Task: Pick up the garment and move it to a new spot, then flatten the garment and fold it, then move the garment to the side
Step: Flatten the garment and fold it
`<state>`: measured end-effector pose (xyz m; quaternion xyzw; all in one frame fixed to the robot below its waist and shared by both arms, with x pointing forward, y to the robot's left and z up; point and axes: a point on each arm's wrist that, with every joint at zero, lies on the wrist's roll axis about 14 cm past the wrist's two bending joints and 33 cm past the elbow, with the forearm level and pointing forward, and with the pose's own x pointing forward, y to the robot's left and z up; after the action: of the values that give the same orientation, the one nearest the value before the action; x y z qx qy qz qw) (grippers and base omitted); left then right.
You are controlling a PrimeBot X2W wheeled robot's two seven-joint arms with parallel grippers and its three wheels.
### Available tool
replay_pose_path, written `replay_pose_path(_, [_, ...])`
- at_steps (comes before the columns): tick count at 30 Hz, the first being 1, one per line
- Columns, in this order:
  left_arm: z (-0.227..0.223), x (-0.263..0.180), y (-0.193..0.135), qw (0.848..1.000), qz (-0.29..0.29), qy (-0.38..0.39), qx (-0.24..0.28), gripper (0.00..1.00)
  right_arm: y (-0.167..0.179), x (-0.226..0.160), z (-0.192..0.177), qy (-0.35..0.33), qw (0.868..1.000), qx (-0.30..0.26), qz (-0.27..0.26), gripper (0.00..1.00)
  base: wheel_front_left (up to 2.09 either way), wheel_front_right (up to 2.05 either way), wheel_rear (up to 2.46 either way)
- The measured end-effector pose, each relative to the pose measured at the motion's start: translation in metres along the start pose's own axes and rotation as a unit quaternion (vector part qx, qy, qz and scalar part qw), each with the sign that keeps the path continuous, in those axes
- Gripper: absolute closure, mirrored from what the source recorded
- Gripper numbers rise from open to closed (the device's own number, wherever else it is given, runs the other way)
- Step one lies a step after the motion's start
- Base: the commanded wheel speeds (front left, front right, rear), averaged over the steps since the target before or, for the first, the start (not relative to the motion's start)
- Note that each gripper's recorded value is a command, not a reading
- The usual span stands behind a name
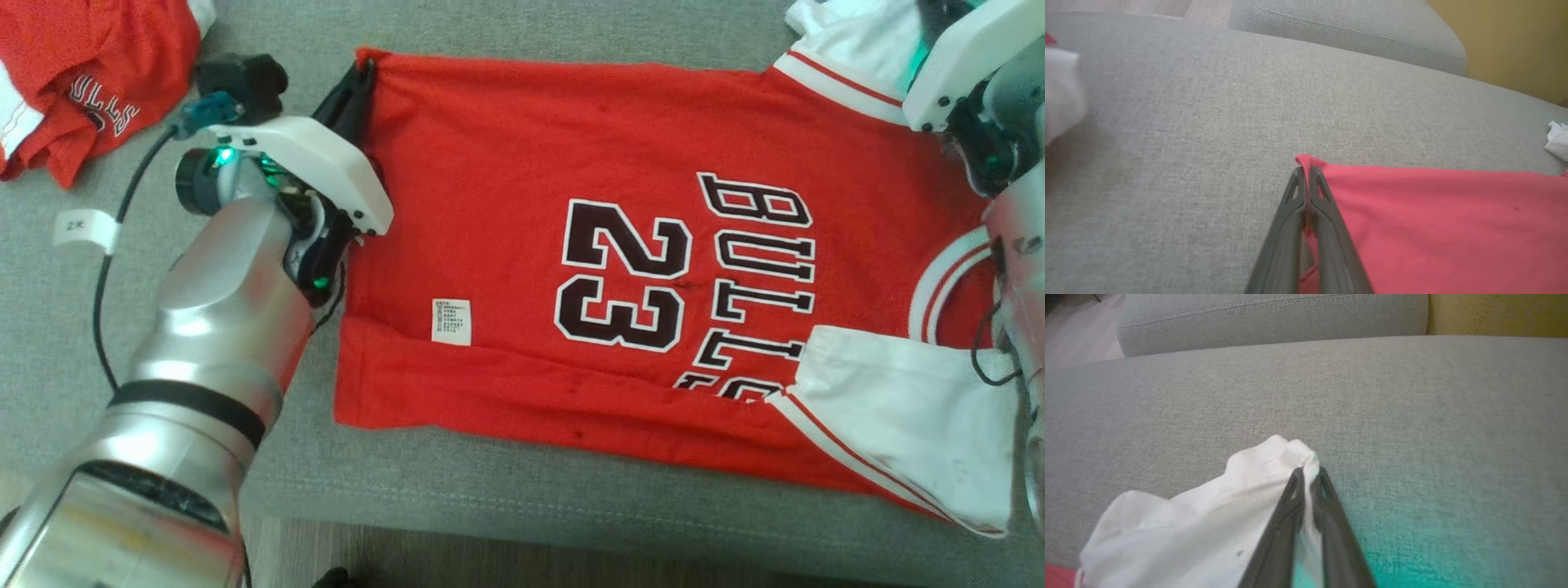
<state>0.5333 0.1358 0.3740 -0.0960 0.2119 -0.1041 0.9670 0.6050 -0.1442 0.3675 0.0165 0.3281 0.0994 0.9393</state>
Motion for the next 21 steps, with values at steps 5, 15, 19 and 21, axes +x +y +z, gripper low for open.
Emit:
replay_pose_path(5, [0.017,0.001,0.001,1.0,-0.002,-0.023,-0.006,1.0,-0.004,-0.008,0.019,-0.051,0.999,0.013,0.001,1.0,0.0,0.0,0.0])
replay_pose_path(15, [0.046,-0.001,-0.001,0.998,-0.01,-0.067,-0.014,1.0,0.009,-0.031,0.063,-0.133,0.991,-0.002,0.031,1.0,0.0,0.0,0.0])
replay_pose_path(19, [0.044,-0.007,-0.001,0.997,-0.009,-0.071,-0.023,1.0,0.013,-0.046,0.072,-0.165,0.985,-0.01,0.044,1.0,0.0,0.0,0.0])
replay_pose_path(21, [0.043,-0.012,-0.002,0.997,-0.011,-0.075,-0.029,1.0,0.014,-0.056,0.072,-0.177,0.983,-0.013,0.052,1.0,0.0,0.0,0.0])
